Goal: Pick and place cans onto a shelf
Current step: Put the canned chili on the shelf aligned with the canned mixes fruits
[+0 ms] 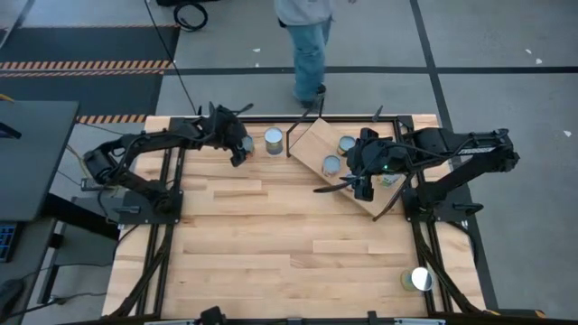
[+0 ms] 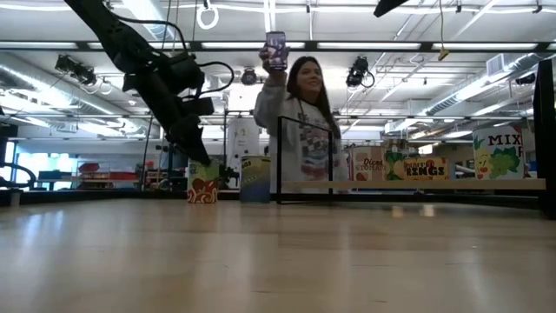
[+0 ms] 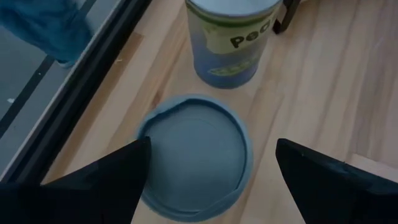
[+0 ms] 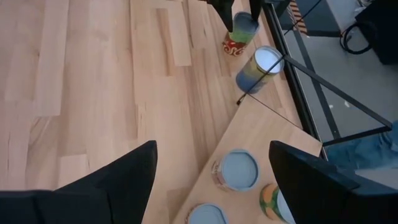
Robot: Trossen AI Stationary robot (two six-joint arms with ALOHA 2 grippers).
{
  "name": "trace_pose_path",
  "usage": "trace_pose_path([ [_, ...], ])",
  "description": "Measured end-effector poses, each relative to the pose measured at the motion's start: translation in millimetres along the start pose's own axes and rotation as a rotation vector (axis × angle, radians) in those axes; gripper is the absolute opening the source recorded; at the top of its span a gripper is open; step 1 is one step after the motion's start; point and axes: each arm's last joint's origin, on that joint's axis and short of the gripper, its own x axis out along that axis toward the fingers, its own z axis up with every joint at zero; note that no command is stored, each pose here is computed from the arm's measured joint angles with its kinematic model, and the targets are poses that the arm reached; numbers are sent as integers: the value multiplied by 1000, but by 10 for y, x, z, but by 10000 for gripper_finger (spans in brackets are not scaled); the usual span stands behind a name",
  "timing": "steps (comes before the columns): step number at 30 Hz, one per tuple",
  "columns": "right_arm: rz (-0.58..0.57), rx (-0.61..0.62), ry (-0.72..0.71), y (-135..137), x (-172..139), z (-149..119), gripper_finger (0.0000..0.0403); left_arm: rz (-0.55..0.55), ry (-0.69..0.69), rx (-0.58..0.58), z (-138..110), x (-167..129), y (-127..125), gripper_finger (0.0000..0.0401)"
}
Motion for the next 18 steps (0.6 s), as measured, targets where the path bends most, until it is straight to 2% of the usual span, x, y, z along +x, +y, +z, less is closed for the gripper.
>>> trace_pose_path([
  [5, -1, -2, 7, -1, 0, -7, 316, -2, 15, 9, 4, 55, -46, 350],
  [10, -22, 14, 12, -77, 39, -9, 316, 11, 18, -3, 23, 58, -104, 319],
  [18, -48, 42, -85, -259, 375, -246, 316, 9, 42, -21, 28, 59, -211, 272],
])
